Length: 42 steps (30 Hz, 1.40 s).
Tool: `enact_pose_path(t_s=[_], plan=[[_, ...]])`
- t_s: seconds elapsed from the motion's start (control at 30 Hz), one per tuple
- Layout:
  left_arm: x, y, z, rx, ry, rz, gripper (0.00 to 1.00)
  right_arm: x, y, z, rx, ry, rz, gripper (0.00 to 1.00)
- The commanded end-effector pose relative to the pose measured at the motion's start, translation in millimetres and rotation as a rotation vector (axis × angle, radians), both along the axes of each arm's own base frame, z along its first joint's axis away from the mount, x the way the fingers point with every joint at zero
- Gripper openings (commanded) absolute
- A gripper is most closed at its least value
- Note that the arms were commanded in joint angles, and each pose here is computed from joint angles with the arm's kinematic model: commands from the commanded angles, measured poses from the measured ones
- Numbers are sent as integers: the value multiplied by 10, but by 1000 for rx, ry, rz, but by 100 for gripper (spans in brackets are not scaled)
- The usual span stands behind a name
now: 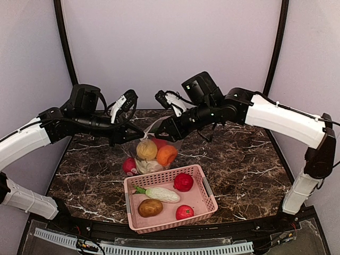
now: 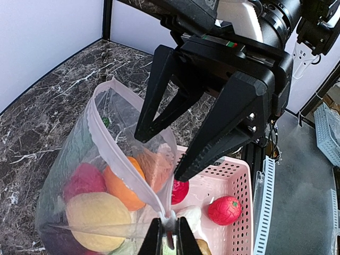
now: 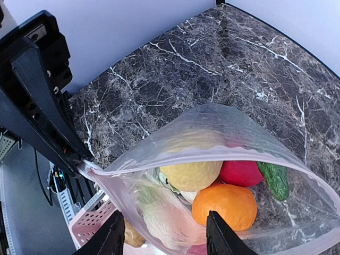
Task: Place the food in the zip-top bag and seal the zipper
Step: Pass from the left arm to the right
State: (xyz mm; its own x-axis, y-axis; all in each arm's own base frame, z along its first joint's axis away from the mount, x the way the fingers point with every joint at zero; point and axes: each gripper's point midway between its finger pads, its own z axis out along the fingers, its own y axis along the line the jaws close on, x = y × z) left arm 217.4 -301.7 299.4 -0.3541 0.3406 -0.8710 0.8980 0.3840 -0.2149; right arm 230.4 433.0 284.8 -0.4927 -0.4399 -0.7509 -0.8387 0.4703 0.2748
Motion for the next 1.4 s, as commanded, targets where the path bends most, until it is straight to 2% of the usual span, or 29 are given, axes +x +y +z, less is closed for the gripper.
enact_pose_path(t_s=[0.0,0.27,0.63,0.67,0.8,0.87,0.9,0.93,0.97,1.03,1.17,1.37], plan=[[-54,-31,84,-18,7,-34,1,-29,133,181,56,-35,53,47],[-33,-82,69,-25,22,-44,1,-177,228,137,81,-3,144,32],[-10,-102,104,-28,17,-44,1,-188,275,-25,56,17,164,29],[-9,-102,107,-29,16,-43,1,-184,278,-22,57,17,164,27],[0,-90,102,-27,13,-35,1,-169,281,48,75,8,152,8],[21,-76,73,-23,7,-20,17,-162,270,102,91,2,139,0],[22,-71,63,-22,7,-16,33,-164,265,137,103,-2,135,0],[24,-63,40,-22,6,-11,42,-167,259,166,115,-5,132,0],[25,-62,31,-22,5,-10,57,-172,252,199,125,-8,130,0],[25,-61,-16,-19,10,-9,67,-174,246,230,137,-7,125,0],[29,-56,-105,-4,24,-5,69,-162,235,254,140,-8,112,0],[46,7,-206,19,19,28,60,-140,230,250,138,-9,99,0]])
